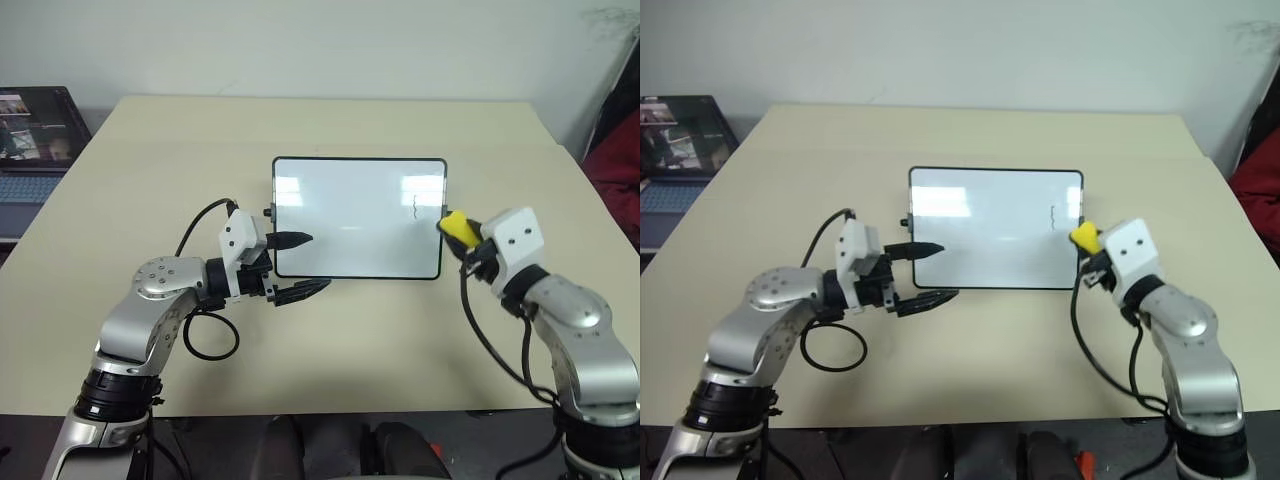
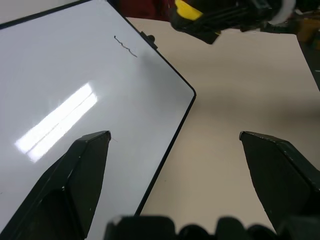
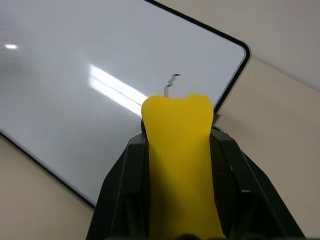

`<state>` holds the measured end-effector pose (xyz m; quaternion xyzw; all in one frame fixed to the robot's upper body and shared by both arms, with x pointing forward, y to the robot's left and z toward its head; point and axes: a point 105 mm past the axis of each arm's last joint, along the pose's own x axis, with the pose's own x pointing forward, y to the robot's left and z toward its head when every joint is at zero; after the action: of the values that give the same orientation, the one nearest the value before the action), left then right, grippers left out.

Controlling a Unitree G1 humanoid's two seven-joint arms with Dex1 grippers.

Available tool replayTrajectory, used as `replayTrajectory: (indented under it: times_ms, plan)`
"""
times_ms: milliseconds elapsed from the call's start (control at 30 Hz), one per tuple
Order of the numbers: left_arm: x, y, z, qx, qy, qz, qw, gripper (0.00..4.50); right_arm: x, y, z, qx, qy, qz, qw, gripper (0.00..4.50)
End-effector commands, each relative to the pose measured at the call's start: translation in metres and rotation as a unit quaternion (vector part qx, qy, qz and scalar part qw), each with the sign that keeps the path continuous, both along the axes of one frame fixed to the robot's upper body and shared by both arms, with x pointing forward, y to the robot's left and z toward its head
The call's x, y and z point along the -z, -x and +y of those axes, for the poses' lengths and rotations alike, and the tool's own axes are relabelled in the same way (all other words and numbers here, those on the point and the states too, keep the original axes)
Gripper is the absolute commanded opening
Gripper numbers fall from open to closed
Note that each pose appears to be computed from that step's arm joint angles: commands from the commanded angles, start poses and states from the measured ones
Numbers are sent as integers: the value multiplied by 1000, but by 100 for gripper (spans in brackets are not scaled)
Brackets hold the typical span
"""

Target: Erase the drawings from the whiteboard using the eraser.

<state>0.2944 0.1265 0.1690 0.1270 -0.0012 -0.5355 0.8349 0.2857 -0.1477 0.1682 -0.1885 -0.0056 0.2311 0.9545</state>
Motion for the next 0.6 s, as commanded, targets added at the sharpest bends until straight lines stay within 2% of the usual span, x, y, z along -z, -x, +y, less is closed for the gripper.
replayTrajectory:
  times_ms: [33, 167, 267, 367, 600]
  plan:
    - [-5, 1, 7, -25, 9, -13, 1000, 450, 2, 17, 24, -45, -4, -11, 999, 126]
    - [-4, -1, 7, -31, 12, -13, 999, 450, 15, 25, 41, -84, 26, -6, 996, 126]
    - [-6, -3, 4, -30, 13, -19, 999, 450, 14, 26, 43, -91, 29, -11, 995, 126]
    - [-9, -4, 3, -29, 15, -24, 999, 450, -3, 21, 43, -97, 15, -35, 995, 126]
    - [-12, -4, 0, -28, 13, -32, 999, 450, -18, 4, 40, -96, 26, -63, 993, 126]
